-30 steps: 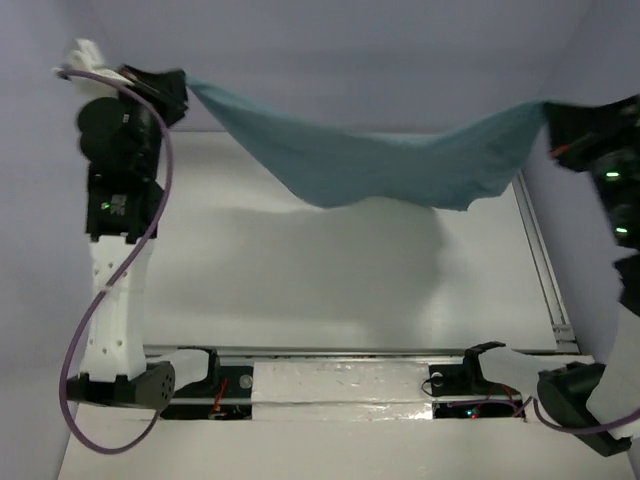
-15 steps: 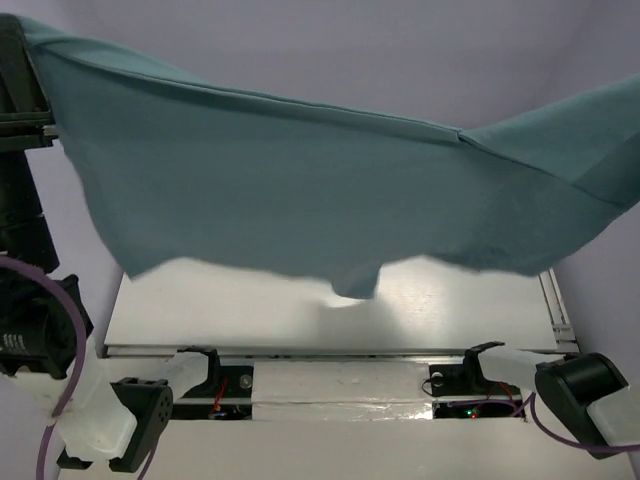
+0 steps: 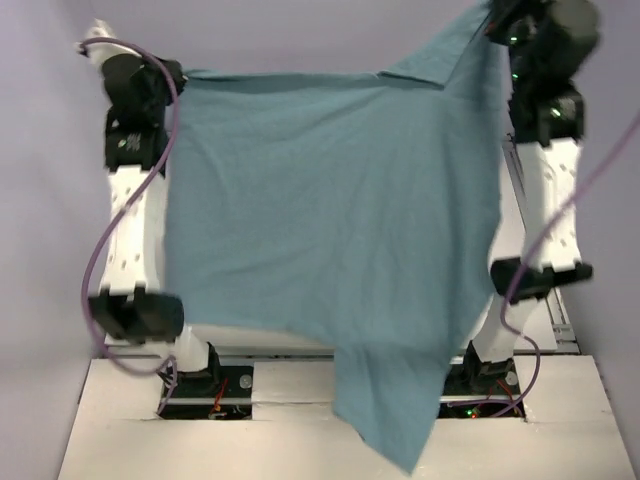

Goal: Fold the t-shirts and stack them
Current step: Flatten out the tshirt, then fold the flattened tshirt in 1/3 of the way

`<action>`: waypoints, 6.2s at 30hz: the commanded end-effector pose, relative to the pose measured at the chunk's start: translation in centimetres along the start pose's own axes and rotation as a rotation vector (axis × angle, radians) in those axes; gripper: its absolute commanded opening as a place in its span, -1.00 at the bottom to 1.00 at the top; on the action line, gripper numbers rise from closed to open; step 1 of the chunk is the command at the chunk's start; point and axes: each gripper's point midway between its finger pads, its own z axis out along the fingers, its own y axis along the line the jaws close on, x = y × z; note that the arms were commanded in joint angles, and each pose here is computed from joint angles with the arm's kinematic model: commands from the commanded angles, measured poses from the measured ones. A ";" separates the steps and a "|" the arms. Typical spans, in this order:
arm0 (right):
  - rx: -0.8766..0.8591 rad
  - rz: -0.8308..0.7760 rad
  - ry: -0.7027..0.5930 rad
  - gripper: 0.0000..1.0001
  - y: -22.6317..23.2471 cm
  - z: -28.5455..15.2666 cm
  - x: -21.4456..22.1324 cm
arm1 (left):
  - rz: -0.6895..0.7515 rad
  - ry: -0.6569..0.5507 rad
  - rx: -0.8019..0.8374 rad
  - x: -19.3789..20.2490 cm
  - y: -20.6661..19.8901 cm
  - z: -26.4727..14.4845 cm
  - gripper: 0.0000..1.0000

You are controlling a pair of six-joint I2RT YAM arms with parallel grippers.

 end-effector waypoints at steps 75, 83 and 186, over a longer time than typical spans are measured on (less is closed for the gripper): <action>0.108 0.243 1.154 -1.00 -11.6 -8.9 43.1 | 0.102 0.476 -0.651 28.0 31.8 -6.8 -1.00; 0.182 0.199 1.151 0.50 -13.0 -10.0 44.2 | 0.145 0.460 -0.598 24.8 30.0 -5.4 0.72; 0.263 0.412 1.369 -0.42 -7.7 -29.9 51.6 | 0.201 0.757 -0.360 35.5 23.2 -15.3 -0.99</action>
